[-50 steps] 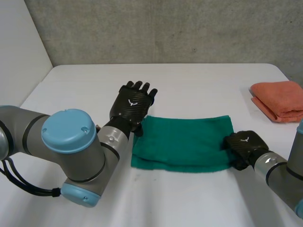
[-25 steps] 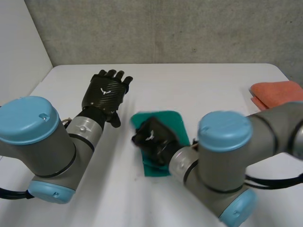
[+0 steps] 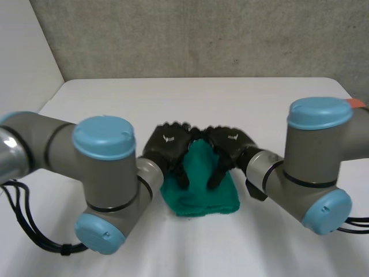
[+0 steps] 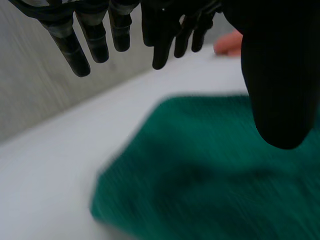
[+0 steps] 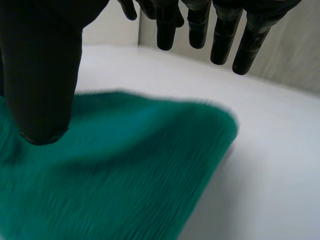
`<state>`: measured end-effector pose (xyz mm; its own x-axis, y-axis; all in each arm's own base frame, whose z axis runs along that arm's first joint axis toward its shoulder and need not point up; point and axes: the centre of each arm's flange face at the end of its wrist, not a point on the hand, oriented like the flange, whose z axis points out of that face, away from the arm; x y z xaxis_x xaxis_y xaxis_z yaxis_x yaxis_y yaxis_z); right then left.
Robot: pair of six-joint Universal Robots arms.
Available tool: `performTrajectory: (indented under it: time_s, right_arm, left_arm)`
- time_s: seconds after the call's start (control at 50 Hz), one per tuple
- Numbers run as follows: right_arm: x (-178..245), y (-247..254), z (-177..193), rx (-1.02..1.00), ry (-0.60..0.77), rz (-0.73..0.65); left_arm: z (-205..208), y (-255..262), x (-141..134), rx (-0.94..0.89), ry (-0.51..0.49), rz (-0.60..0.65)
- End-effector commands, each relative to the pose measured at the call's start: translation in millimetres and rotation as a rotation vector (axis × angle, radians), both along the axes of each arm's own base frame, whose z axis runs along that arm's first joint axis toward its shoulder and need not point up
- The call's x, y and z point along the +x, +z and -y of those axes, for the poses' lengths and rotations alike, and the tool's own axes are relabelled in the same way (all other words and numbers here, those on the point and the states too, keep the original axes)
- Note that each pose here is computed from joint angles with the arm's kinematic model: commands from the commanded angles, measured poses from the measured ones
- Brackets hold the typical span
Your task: Fold the laundry.
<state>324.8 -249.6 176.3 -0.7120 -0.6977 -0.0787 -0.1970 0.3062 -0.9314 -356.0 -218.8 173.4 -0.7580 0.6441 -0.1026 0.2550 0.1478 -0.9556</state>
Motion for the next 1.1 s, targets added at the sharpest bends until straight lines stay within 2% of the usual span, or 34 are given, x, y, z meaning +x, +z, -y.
performTrajectory:
  time_s: [0.02,0.06,0.16,0.32,0.48,0.58,0.68,0.92,1.1]
  right_arm:
    - [5,-38,5,0.087,0.028,-0.116]
    - [5,-41,7,0.066,0.032,-0.144]
    - [-1,-47,11,-0.028,0.009,-0.279]
    - [-5,-40,13,-0.078,-0.005,-0.315]
    - [-11,-1,12,-0.178,-0.040,-0.257]
    - [-18,27,3,-0.248,-0.064,-0.215]
    - [-29,41,-14,-0.294,-0.073,-0.185]
    - [-42,-7,-48,-0.302,-0.082,-0.192]
    - [-23,-45,-56,-0.324,-0.019,-0.187]
  left_arm:
    - [3,-26,9,0.076,0.122,0.118]
    - [5,-28,13,0.071,0.160,0.138]
    - [5,-36,18,0.097,0.161,0.166]
    - [-2,-37,10,0.112,0.072,0.153]
    - [7,15,3,0.007,0.007,0.045]
    - [21,66,14,-0.083,0.005,-0.047]
    - [21,103,26,-0.109,-0.015,-0.080]
    - [-15,139,29,-0.030,-0.244,-0.104]
    - [-20,145,30,-0.031,-0.268,-0.119]
